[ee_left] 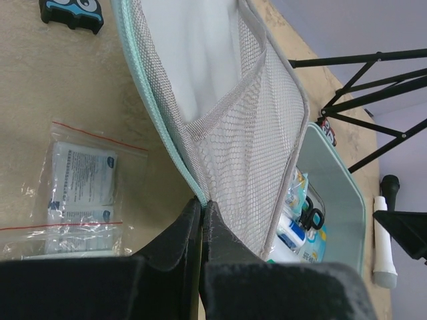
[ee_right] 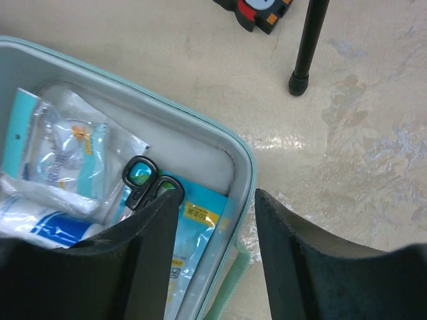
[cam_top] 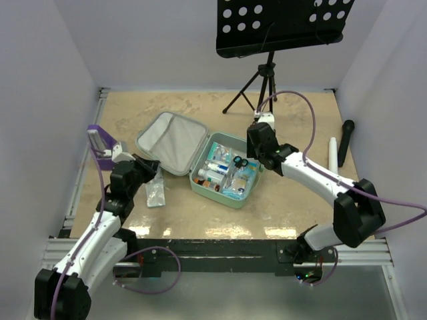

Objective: Organize the medicine kit
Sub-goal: Adjust the medicine box at the center of the board, then pick up the medical item at the center of the board, then place the medical item at the center of the board.

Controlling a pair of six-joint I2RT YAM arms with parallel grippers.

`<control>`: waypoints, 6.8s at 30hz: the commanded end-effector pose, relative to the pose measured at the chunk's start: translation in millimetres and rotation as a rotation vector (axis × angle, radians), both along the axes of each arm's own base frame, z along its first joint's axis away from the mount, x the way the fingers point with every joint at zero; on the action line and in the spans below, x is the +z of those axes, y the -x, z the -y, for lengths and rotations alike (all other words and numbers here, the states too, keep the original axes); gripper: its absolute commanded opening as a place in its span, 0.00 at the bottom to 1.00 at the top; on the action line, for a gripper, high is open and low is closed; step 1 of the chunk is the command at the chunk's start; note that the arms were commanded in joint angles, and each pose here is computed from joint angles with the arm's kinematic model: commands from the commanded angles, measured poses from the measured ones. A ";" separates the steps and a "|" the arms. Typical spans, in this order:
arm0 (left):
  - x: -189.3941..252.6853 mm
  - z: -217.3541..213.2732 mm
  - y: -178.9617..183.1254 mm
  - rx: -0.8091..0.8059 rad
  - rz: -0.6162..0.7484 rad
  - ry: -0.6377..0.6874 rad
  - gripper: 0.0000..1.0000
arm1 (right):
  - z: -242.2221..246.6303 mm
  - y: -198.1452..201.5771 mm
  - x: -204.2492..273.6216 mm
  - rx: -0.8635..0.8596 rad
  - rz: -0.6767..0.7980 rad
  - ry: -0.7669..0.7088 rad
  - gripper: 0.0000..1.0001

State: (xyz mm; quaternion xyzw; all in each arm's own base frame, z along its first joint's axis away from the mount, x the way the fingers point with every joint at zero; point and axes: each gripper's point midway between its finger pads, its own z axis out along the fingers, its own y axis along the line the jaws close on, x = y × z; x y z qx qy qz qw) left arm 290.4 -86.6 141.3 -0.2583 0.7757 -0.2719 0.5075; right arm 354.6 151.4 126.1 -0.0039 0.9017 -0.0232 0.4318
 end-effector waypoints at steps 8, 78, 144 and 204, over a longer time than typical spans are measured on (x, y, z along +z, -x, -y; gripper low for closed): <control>-13.9 -8.2 29.4 0.051 -0.031 0.056 0.00 | -21.6 21.4 58.6 0.031 0.115 -0.262 0.55; 16.8 -25.3 29.8 0.099 0.016 -0.066 0.62 | -77.9 15.4 78.8 0.206 0.162 -0.334 0.50; 95.4 -60.2 97.2 0.234 0.105 0.005 0.61 | -314.6 163.0 -79.5 0.624 0.011 -0.080 0.00; 5.4 -8.9 43.6 0.038 -0.113 0.009 0.68 | -15.8 80.6 94.9 0.018 0.224 -0.555 0.45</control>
